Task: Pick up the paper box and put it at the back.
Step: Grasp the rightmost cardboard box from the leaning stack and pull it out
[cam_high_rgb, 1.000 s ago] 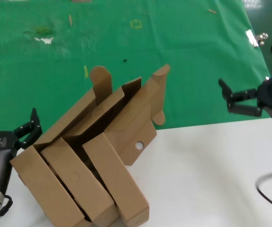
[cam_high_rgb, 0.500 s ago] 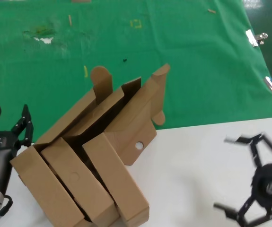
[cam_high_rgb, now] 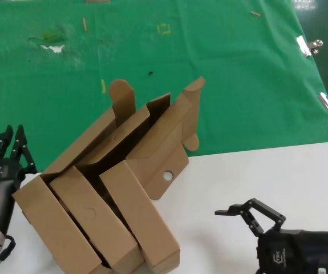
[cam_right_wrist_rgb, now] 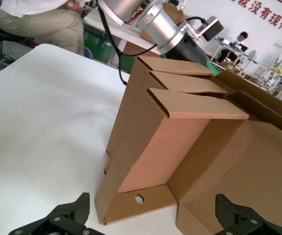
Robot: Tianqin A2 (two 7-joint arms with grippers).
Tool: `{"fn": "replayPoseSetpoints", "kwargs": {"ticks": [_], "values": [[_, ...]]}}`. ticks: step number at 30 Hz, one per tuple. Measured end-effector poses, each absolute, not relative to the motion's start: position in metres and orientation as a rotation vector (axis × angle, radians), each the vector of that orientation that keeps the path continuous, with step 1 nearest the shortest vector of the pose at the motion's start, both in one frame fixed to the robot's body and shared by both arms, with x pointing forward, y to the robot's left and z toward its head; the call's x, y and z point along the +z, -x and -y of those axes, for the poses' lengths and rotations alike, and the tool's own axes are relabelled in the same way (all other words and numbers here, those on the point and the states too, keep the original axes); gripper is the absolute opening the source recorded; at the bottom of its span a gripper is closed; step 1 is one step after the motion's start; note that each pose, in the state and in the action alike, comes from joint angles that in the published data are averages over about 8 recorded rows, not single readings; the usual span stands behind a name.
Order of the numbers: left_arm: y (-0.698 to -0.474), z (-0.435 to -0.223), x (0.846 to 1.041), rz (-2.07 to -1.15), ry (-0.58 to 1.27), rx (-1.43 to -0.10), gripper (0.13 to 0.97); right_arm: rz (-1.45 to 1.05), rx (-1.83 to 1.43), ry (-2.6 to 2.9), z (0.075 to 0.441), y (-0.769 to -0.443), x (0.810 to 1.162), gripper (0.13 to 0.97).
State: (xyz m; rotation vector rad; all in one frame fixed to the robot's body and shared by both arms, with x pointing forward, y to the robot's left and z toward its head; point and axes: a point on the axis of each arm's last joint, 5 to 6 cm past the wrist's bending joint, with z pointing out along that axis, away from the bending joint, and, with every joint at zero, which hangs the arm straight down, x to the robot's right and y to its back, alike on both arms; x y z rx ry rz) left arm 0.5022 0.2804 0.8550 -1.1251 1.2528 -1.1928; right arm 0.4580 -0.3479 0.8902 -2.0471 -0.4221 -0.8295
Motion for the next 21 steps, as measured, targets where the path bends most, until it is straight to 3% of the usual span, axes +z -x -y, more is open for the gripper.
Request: {"fn": "replayPoseSetpoints", "kwargs": {"ticks": [7,16,21], "values": [[-0.502,-0.280,0.855,-1.253,1.125,-1.193,0.195,0.457,-0.784,2.048,0.333,-0.467,0.883,0.856],[-0.502,-0.280,0.855,-1.253,1.125,-1.193,0.148,0.463,-0.723,2.034,0.314,-0.476,0.868,0.703],[-0.502,-0.280,0.855,-1.253,1.125,-1.193,0.140,0.463,-0.698,2.031,0.305,-0.481,0.859,0.569]]}}
